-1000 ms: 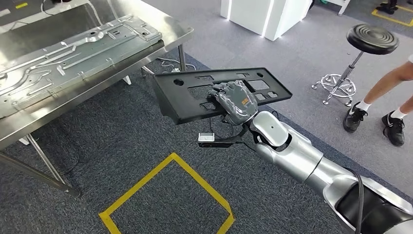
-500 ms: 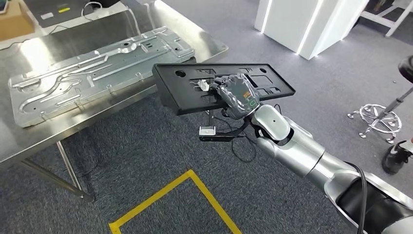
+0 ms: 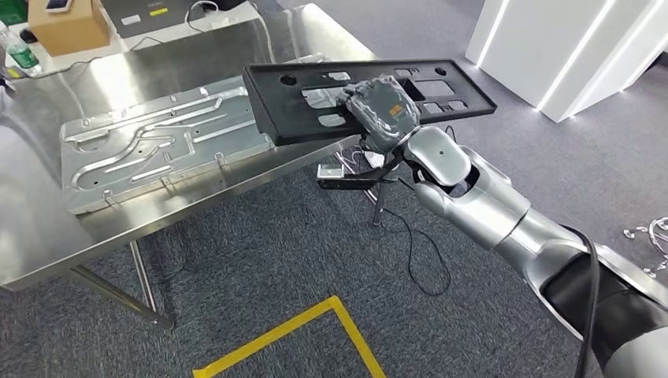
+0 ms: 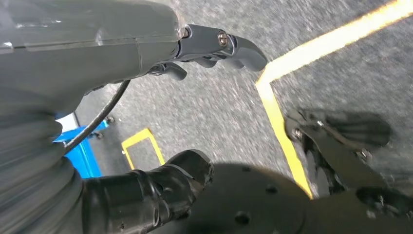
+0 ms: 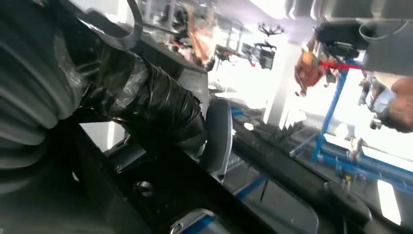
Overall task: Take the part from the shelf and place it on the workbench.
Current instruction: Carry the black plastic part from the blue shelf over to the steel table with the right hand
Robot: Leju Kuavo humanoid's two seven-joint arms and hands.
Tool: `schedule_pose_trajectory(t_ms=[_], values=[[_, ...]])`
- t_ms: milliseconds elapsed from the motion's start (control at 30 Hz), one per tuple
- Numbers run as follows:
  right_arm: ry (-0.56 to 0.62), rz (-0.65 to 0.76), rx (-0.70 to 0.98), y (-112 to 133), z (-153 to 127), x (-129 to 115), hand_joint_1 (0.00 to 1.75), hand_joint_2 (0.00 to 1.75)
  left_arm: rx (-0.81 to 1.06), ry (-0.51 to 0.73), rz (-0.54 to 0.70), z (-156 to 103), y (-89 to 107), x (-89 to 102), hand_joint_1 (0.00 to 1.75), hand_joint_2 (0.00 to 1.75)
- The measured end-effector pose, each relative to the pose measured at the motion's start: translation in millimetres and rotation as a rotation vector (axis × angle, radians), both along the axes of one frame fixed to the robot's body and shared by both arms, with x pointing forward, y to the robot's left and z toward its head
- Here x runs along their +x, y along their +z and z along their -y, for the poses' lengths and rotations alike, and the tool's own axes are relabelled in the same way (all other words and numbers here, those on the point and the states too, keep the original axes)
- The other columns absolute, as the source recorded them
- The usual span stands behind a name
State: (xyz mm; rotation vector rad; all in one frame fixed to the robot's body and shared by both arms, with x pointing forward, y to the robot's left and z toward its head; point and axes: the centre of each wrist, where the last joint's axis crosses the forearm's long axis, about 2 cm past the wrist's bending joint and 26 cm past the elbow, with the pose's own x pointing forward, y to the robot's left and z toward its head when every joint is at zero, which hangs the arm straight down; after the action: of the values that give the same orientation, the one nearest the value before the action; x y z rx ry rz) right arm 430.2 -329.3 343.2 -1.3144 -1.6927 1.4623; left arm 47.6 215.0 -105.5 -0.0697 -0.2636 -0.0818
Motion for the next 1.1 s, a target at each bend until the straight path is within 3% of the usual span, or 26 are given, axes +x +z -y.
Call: schedule_pose_trajectory(t_ms=[233, 700, 1100], values=[[0.023, 0.021, -0.014, 22, -47, 16, 1.75, 1.75, 0.006, -0.005, 0.007, -3, 0.2, 4.7, 0.00, 1.75], [0.066, -0.053, -0.059, -10, -106, 27, 1.75, 1.75, -0.001, -0.047, -0.011, -2, 0.5, 5.8, 0.00, 1.75], [0.082, -0.127, -0.126, -40, -118, 26, 1.75, 1.75, 0.000, -0.054, -0.009, -2, 0.3, 4.7, 0.00, 1.75]])
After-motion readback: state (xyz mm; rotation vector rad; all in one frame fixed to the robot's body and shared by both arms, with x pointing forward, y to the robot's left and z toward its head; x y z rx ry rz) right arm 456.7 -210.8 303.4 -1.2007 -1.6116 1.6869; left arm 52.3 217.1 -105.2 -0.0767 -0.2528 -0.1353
